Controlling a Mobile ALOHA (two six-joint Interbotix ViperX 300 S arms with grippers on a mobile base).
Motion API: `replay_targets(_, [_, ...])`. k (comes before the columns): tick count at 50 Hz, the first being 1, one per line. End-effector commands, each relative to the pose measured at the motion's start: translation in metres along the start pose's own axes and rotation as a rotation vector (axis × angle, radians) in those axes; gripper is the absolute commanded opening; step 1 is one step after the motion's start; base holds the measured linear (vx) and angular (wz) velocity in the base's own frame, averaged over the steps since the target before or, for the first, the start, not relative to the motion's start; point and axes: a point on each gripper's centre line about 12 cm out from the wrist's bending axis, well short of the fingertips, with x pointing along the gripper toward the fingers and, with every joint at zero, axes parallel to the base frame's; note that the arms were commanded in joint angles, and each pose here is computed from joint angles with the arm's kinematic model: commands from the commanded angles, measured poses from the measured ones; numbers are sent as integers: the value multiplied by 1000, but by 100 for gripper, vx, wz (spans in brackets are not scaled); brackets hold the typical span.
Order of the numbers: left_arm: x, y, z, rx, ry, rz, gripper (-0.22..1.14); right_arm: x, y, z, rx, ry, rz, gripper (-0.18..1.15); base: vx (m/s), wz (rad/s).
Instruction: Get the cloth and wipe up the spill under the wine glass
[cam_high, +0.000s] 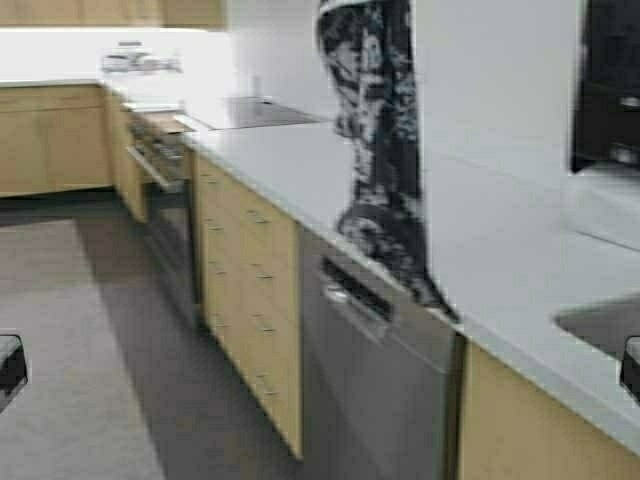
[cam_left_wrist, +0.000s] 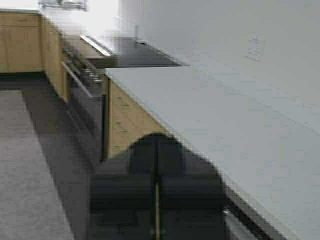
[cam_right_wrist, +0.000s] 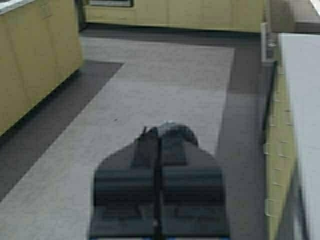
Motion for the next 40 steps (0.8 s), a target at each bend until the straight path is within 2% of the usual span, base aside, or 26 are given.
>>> replay_targets(1, [3,-1,5,3,-11,-1,2,-1,1,5,1,-24,4,6,5,47])
replay_targets(23, [0,-1,8,-3,-29,-2,2,0,-6,-18,10,39,-21,6,7,48])
replay_targets(40, [-3,-1,13,-9,-58,-6,2,1,-8,-17,14,36,-26,6,8,48])
